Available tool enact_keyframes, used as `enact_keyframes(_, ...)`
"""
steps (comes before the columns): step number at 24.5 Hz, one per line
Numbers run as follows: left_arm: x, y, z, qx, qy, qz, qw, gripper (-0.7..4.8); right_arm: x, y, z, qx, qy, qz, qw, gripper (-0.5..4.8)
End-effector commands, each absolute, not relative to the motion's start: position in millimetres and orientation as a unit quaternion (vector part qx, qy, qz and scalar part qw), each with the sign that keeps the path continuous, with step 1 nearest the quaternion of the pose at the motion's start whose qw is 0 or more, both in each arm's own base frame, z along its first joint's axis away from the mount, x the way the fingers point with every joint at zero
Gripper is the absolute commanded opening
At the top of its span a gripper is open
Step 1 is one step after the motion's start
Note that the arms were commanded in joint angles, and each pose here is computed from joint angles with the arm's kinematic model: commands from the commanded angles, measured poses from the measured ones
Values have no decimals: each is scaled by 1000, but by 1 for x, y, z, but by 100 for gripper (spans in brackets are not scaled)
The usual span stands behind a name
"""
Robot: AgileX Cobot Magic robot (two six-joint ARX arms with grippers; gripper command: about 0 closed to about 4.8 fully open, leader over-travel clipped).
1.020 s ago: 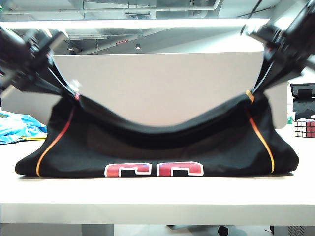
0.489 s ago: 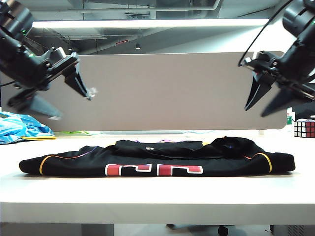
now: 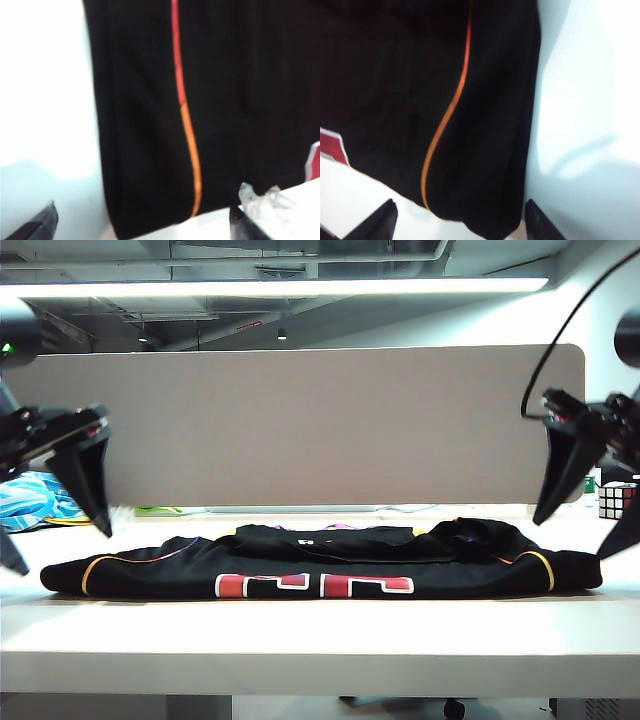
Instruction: Fold the bottom side of the basketball jersey horizontally towards the center, about one-third of the way, and then fold the bottom of the basketball jersey up towards the top, creating a neat rectangle.
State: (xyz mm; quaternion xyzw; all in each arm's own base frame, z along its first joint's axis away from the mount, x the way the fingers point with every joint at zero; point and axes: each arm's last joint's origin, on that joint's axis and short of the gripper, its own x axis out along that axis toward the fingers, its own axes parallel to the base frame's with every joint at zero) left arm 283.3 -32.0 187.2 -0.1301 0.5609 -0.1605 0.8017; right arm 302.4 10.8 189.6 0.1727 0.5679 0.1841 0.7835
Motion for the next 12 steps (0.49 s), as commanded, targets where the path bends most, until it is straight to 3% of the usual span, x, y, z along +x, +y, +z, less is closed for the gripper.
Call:
enact_keyframes(1,275,-32,173,-136,566,-167,795,435,297,12,172,191,550,188,791,347)
enact_keyframes(7,271,-33,159,-162,552,-178,798,430,289,14,153,207,547,184,790,346)
enact_keyframes(10,273,-34,158,-172,546,-190,798,337,288,14,150,214,544,180,791,339)
enact_keyframes(12,275,-34,157,-179,540,-201,797,264,288,14,150,214,542,180,792,303)
